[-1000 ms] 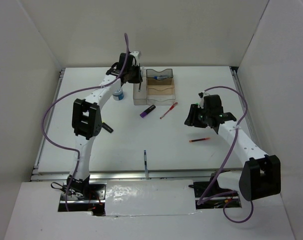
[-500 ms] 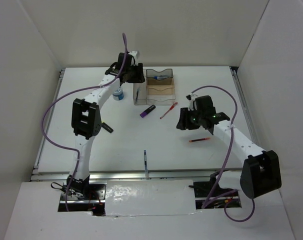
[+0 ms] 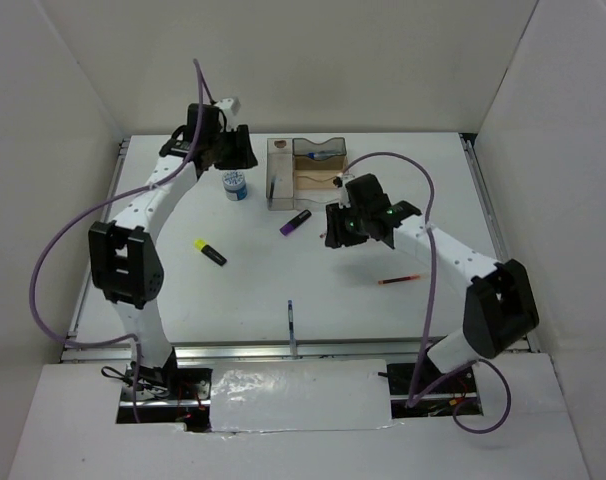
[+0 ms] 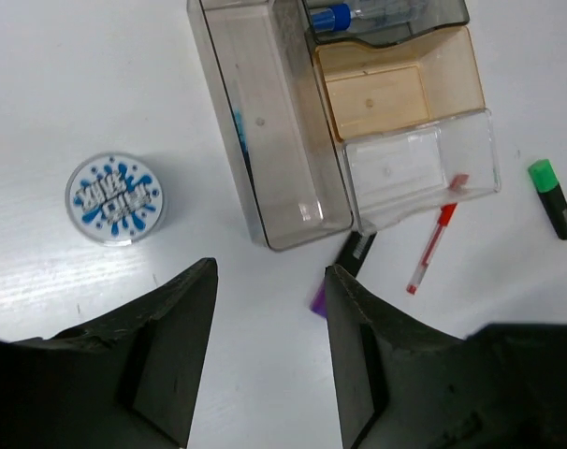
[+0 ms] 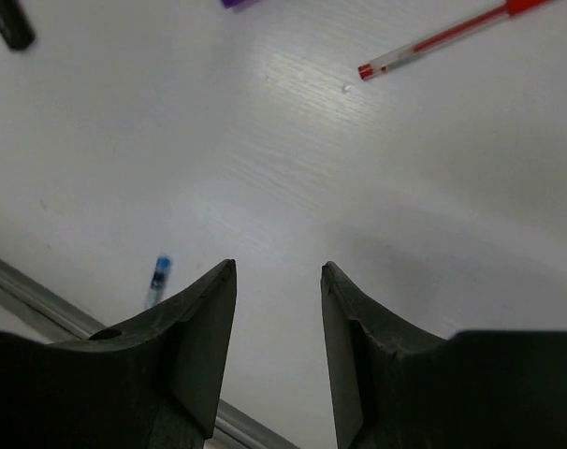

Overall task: Sort the stationery into containers
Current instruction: Grab a piece of stationery with the right arm

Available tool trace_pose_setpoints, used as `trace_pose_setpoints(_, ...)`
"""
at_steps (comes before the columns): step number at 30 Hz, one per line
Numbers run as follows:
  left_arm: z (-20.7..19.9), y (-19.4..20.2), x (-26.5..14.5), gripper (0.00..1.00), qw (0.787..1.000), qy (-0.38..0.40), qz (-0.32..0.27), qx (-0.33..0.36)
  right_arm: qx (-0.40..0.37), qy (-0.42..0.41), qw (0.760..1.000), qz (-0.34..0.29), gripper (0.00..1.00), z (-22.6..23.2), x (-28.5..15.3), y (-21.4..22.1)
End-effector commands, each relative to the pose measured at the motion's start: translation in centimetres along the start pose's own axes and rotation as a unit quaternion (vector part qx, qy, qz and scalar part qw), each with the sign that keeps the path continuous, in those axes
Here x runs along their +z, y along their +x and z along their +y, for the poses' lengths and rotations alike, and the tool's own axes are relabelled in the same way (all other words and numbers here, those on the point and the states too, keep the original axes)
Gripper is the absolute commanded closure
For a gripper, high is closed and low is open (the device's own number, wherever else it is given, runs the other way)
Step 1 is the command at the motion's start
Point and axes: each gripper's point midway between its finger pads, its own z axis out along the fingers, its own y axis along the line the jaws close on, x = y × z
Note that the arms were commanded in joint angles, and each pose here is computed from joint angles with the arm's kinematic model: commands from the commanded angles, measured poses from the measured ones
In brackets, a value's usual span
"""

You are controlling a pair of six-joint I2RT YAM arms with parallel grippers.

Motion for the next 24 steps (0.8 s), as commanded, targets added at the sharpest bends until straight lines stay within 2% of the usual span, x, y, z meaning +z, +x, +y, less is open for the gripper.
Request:
trace_pose_setpoints(1,-0.6,-0.7,-3.2,0.39,1.000,0.013,-0.028,0.007,0.145,0.060,0.988,-0.011,0.51,-1.0,1.2,-2.7)
trace_pose_setpoints(2,-0.4,-1.1,-4.3,0.38,0.999,0.010,-0.036,0.002,0.192,0.070,0.979,-0.013,0.51,-0.9,1.7,-3.0)
trace_pose_setpoints(8,1.8,0.0,-6.8,0.38,0.999,-0.004,-0.031,-0.026,0.321,0.153,0.934,-0.019,0.52,-2.5,5.1,-5.2)
trace_pose_setpoints(9,2.1,0.1,-7.0,0.38,0.999,-0.004,-0.031,-0.029,0.332,0.177,0.927,0.002,0.52,-3.2,6.3,-4.1)
trace_pose_setpoints(10,2.2,-0.1,-7.5,0.38,0.999,-0.003,-0.036,-0.031,0.337,0.190,0.922,-0.006,0.52,-3.5,6.6,-4.8)
trace_pose_setpoints(12,3.1,0.2,-8.0,0.38,0.999,-0.005,-0.034,-0.041,0.364,0.222,0.904,0.002,0.53,-4.3,8.0,-4.0)
trace_pose_setpoints(16,3.8,0.7,-8.2,0.38,0.998,-0.004,-0.027,-0.051,0.381,0.268,0.885,-0.004,0.57,-5.7,9.2,-2.9)
trace_pose_setpoints(19,4.3,0.9,-8.2,0.38,0.998,0.002,-0.025,-0.059,0.392,0.278,0.877,0.000,0.57,-6.0,10.2,-2.4)
trace_pose_setpoints(24,4.6,1.3,-8.3,0.38,0.998,0.005,-0.023,-0.063,0.397,0.283,0.873,-0.003,0.52,-6.5,10.9,-2.5)
